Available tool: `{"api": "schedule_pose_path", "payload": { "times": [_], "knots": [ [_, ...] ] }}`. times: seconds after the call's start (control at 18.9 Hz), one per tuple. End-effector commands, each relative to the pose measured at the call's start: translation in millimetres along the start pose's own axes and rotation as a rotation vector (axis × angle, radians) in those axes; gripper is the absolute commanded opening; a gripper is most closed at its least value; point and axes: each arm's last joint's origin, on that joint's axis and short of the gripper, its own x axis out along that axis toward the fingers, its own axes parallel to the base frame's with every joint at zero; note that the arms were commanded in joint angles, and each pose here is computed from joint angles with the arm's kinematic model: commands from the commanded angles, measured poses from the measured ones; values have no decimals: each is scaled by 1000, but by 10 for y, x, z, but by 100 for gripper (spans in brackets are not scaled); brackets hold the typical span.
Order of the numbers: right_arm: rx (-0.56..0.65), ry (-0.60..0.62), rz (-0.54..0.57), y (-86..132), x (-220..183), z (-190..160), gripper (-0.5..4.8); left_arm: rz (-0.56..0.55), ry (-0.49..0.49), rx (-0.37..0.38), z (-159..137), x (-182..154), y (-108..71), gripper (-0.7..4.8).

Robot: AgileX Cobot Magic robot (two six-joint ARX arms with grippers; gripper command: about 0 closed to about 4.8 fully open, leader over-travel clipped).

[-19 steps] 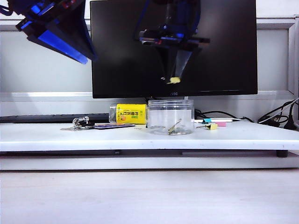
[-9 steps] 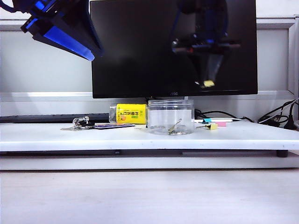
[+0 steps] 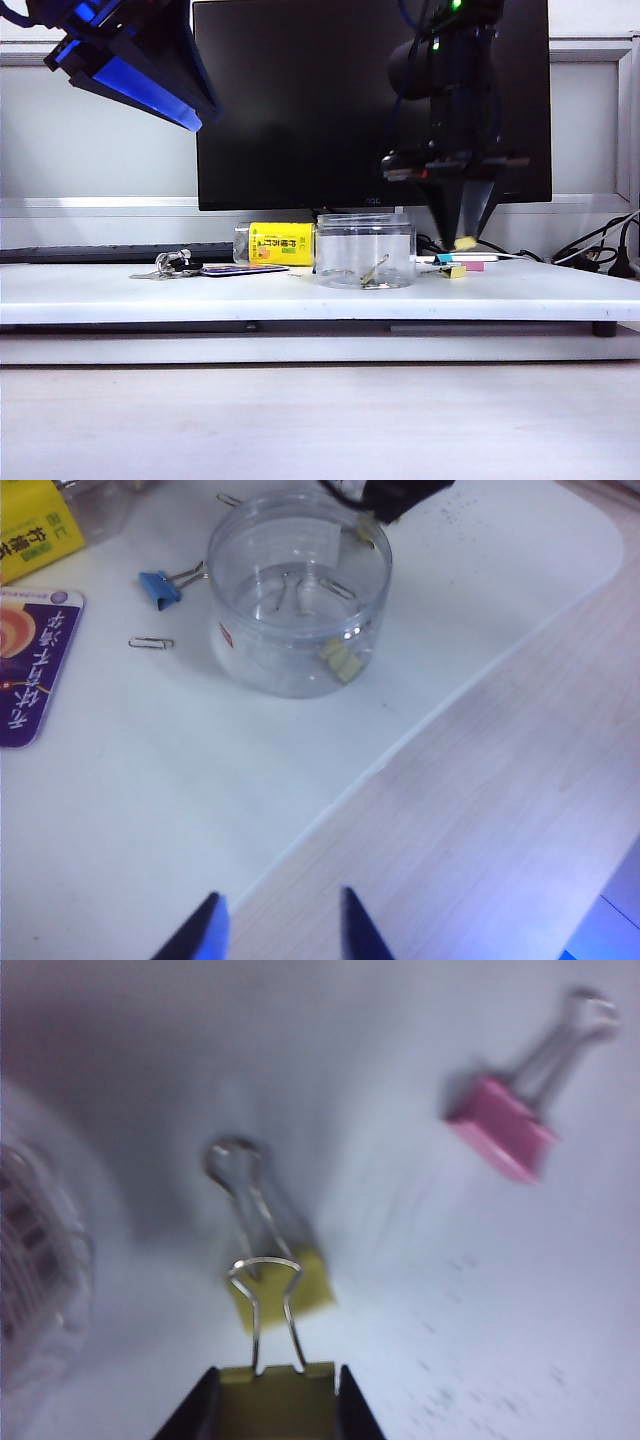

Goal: Take the clips out of the round transparent plastic box and place them on the table.

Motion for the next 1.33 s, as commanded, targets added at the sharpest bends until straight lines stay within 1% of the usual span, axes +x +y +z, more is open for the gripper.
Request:
{"api": "schedule_pose_path", "payload": {
  "times": [0.05,0.21,0.27,0.37,0.64,0.95,1.01,1.06,1.11,1.22,1.33],
  "knots": [
    [5,-26,6,3,-3,9,94,-6,-5,-2,6,-7,-6,156],
    [5,-23,6,3,-3,6,97,-6,1,-3,0,-7,-6,156],
    [4,-19,6,3,-3,2,125,-6,3,-3,-1,-7,-7,156],
    [3,-9,6,3,-3,-8,149,-6,3,-4,-1,-7,-7,156],
    [2,3,6,2,-12,-21,149,-7,5,-4,-3,-7,-7,156],
    [-2,-24,6,-6,-89,-24,150,-7,6,-4,-4,-7,-7,156],
    [-2,-28,1,-9,-104,-24,152,-7,5,-4,-3,-7,-7,156],
    [-2,-31,-3,-13,-113,-26,175,-6,3,-4,-1,-7,-7,156],
    [-2,-30,-10,-17,-113,-27,182,-6,2,-3,0,-7,-6,156],
    [6,-30,-35,-52,-107,-26,181,-7,1,-3,0,-7,-7,156],
    [18,-31,-36,-102,-104,-25,181,-14,-8,-2,9,-7,-8,156]
  ]
}}
